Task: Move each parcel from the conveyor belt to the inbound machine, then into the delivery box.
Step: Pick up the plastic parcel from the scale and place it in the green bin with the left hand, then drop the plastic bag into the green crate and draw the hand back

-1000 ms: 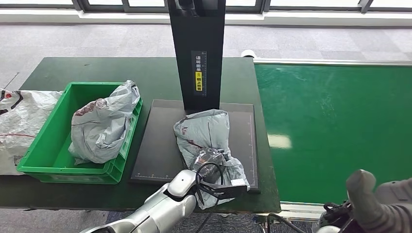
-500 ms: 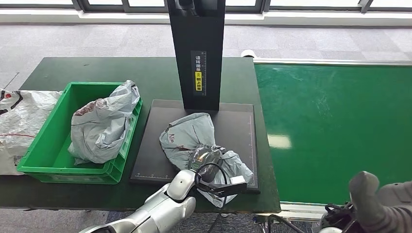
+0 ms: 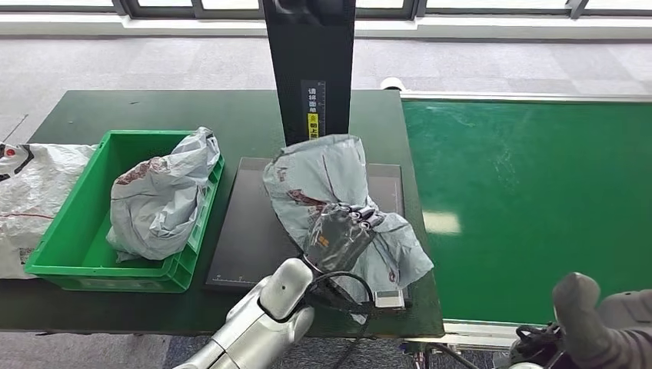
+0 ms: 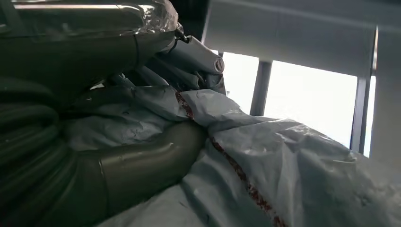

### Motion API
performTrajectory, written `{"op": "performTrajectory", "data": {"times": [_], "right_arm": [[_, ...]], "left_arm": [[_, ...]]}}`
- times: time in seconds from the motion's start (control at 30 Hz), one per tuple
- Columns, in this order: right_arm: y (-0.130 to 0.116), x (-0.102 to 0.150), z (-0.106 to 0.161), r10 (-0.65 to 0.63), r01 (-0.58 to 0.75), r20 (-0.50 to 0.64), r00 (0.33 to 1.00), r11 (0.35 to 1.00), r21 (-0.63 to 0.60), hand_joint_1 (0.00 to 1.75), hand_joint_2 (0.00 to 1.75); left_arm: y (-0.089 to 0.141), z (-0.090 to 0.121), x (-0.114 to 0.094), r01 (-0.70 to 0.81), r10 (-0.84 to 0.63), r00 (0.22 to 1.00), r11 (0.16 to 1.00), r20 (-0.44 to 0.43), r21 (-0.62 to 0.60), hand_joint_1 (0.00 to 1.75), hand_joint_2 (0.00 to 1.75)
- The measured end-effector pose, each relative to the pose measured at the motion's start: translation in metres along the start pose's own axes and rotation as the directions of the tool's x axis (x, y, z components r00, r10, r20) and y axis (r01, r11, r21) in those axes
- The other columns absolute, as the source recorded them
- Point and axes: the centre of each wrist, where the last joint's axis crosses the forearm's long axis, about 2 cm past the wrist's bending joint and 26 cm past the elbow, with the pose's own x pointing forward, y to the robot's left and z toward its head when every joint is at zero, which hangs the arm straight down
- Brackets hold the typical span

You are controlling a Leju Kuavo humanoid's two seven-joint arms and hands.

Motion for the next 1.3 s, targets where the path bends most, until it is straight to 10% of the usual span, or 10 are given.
{"op": "performTrajectory", "data": {"times": [0.57,0.97,1.3], "right_arm": [[-0.003,-0.002,0.001,0.02,-0.02,0.001,1.0,1.0,0.004,0.0,1.75],[-0.007,-0.001,0.007,0.03,-0.029,-0.01,1.0,0.999,0.03,0.0,1.75],[-0.007,-0.001,0.009,0.029,-0.028,-0.014,0.999,0.999,0.036,0.0,1.75]], "left_arm": [[0.129,-0.006,-0.052,0.167,-0.128,0.986,0.841,-0.111,0.515,1.75,1.75],[0.092,0.038,-0.128,0.25,-0.072,0.871,0.917,-0.487,0.311,1.75,1.75],[0.081,0.054,-0.152,0.273,-0.088,0.805,0.933,-0.587,0.234,1.75,1.75]]}}
